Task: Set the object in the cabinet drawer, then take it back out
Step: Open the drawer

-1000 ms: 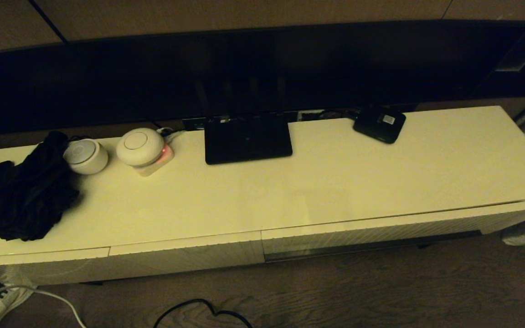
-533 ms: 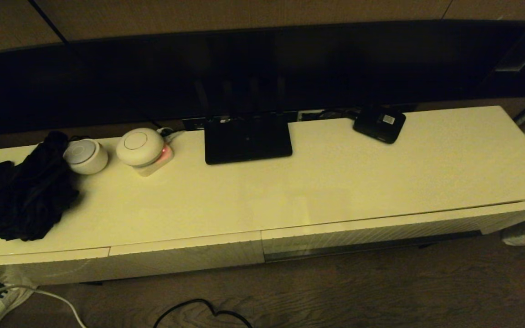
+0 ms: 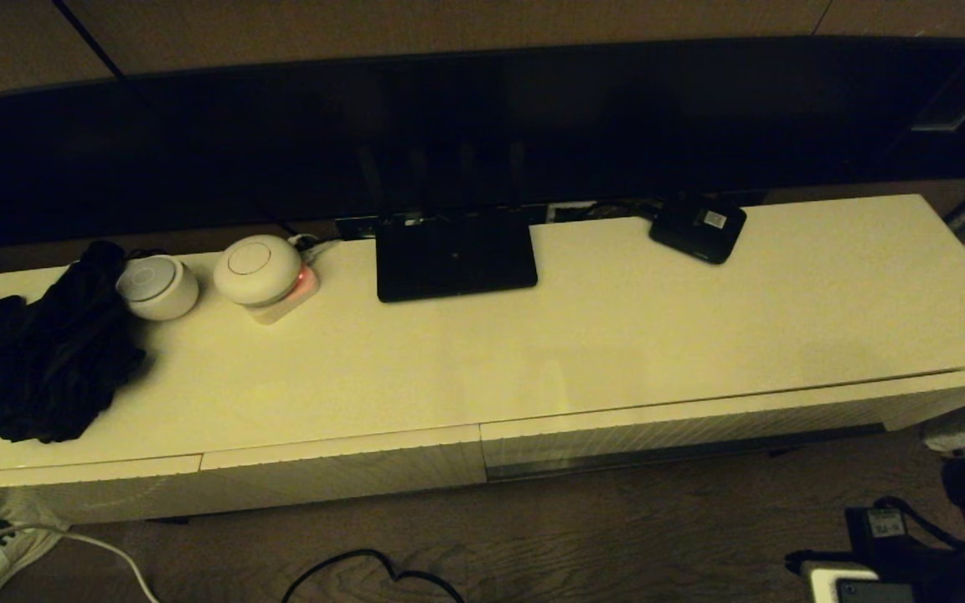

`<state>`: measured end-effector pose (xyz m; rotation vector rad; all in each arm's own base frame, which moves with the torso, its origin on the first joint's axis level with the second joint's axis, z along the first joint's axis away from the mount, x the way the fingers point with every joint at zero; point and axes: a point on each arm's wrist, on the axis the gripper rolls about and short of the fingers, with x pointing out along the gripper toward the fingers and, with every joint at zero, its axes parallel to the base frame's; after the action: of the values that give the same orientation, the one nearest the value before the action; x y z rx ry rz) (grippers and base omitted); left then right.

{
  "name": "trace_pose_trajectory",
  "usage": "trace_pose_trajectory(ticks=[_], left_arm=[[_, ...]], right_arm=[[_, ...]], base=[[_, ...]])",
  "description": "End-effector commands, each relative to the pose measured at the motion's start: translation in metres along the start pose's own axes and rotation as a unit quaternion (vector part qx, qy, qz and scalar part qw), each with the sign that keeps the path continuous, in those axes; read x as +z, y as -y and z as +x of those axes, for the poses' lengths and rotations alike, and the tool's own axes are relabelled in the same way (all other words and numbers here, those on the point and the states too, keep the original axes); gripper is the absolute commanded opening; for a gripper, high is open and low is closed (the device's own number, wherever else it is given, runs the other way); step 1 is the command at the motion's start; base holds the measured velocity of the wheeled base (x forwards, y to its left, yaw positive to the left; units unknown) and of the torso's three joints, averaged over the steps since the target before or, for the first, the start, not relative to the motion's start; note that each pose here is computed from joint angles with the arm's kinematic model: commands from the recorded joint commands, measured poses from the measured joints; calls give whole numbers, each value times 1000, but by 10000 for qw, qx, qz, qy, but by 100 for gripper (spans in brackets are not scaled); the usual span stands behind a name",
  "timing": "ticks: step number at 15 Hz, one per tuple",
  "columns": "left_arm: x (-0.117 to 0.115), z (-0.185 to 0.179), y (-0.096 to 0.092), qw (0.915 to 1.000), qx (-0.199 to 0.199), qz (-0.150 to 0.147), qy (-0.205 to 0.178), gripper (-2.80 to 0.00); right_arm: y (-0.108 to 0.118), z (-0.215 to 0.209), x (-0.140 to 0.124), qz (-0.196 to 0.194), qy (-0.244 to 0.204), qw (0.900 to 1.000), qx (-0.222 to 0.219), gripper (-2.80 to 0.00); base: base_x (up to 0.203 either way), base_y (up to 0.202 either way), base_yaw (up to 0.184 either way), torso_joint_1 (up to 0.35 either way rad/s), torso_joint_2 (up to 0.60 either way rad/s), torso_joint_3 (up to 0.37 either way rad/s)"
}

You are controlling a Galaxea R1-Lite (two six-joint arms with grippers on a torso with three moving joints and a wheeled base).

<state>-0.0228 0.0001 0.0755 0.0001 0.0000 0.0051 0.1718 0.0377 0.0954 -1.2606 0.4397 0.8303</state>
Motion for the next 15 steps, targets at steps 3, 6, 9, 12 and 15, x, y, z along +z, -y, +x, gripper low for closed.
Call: trace_pose_trajectory(ticks=[3,6,9,12,15], left_arm=[[-1,0,0,10000,5,-1,-15,-280],[-1,0,0,10000,5,-1,-15,-280],[-1,0,0,10000,5,-1,-15,-280],[-1,0,0,10000,5,-1,-15,-280],[-1,0,0,10000,5,-1,-15,-280]], right_arm=[[4,44,0,-132,104,9999,-13,-280],[6,59,-3,-169,91,9993,-319,0],[5,64,-3,-184,103,9992,-341,0],[6,63,-2,-211,166,9990,-359,0],[2,76,-4,-203,163,9996,-122,0]], base=[[0,0,0,0,0,0],[0,0,0,0,0,0],[0,0,0,0,0,0],[0,0,0,0,0,0],[0,0,0,0,0,0]])
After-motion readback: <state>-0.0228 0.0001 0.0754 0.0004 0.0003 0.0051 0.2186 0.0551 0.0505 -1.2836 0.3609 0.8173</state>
